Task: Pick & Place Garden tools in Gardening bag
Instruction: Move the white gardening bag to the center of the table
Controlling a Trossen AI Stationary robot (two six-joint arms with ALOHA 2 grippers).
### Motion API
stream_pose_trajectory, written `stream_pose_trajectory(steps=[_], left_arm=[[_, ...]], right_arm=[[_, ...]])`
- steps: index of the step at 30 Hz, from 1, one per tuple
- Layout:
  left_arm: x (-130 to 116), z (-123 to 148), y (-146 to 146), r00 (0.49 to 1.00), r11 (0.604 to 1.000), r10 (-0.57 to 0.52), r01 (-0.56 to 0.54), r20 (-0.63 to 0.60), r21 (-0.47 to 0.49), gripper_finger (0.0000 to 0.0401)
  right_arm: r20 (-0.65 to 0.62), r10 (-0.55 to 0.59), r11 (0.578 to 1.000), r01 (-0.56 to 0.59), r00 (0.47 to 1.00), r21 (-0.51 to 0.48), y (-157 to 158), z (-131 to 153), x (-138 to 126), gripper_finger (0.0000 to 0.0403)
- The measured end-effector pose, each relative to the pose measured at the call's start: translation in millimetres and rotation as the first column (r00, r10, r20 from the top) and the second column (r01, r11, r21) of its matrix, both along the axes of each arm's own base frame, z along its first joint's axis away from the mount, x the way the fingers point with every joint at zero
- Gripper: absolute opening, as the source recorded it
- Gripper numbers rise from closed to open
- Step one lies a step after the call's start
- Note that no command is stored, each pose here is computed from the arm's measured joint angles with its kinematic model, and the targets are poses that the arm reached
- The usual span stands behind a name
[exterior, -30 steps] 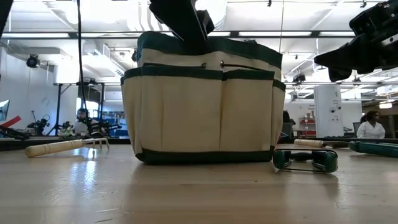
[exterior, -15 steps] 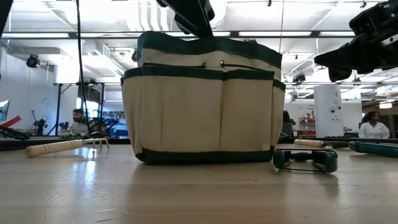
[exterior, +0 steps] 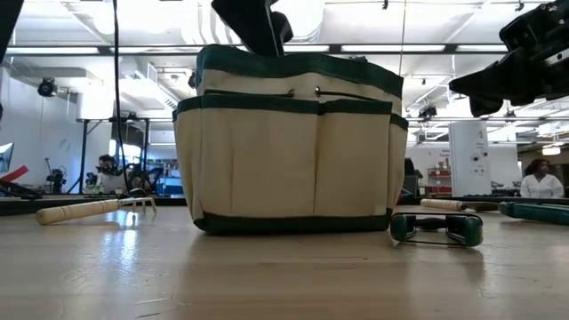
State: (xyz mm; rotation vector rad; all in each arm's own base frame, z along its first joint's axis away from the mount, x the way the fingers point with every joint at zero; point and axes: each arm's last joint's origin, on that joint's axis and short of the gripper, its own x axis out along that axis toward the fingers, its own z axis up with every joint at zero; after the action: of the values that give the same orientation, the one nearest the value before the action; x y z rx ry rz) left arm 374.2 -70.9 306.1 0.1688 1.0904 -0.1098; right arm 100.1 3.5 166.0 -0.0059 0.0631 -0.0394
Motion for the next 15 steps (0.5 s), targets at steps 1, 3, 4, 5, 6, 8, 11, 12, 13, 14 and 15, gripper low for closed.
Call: stream_pose_trajectory(steps=[1,3,4,5,6,8,11,12,13,14,15], left_arm=[[-0.2,-0.2,0.7,1.0,1.0,0.003,-0.003,-0.004,-0.004,0.0193],[-0.2,0.1,1.5,1.0,1.0,0.009,-0.009,-0.006,-0.015,0.0193],[-0.7,0.5,1.5,1.0,1.0,0.011,-0.012,-0.011,-0.021,0.0193],[-0.8,0.7,1.6,1.0,0.999,0.018,-0.019,-0.013,-0.029,0.0193],[-0.7,1.7,1.5,1.0,0.999,0.024,-0.025,-0.013,-0.045,0.0193],[-0.3,3.8,0.6,1.0,0.996,0.023,-0.024,-0.011,-0.082,0.0193],[-0.1,5.5,0.0,1.0,0.994,0.029,-0.029,-0.006,-0.101,0.0193],[0.3,4.5,0.1,1.0,0.994,0.03,-0.03,-0.004,-0.102,0.0193],[0.4,3.5,0.7,0.999,0.994,0.032,-0.032,-0.005,-0.102,0.0193],[0.3,2.6,1.2,0.999,0.994,0.033,-0.034,-0.009,-0.101,0.0193],[0.2,1.6,1.4,0.999,0.994,0.034,-0.035,-0.012,-0.101,0.0193]], right_arm=[[0.0,0.0,1.0,0.0,1.0,0.0,0.0,0.0,0.0,0.0008],[0.0,0.0,1.0,0.0,1.0,0.0,0.0,0.0,0.0,0.0008],[0.0,0.0,1.0,0.0,1.0,0.0,0.0,-0.1,0.0,0.0008],[0.0,0.0,1.0,0.0,1.0,0.0,0.0,0.0,0.0,0.0008],[0.0,0.0,1.0,0.0,1.0,0.0,0.0,0.0,0.0,0.0008],[0.0,0.0,1.0,0.0,1.0,0.0,0.0,0.0,0.0,0.0008],[0.0,0.0,1.0,0.0,1.0,0.0,0.0,0.0,0.0,0.0008],[0.0,0.0,1.0,0.0,1.0,0.0,0.0,0.0,0.0,0.0008],[-0.001,0.0,1.0,0.0,1.0,0.0,0.0,-0.1,0.0,0.0008],[0.0,0.0,1.0,0.0,1.0,0.0,0.0,-0.1,0.0,0.0008],[0.0,0.0,1.0,0.0,1.0,0.0,0.0,0.0,0.0,0.0008]])
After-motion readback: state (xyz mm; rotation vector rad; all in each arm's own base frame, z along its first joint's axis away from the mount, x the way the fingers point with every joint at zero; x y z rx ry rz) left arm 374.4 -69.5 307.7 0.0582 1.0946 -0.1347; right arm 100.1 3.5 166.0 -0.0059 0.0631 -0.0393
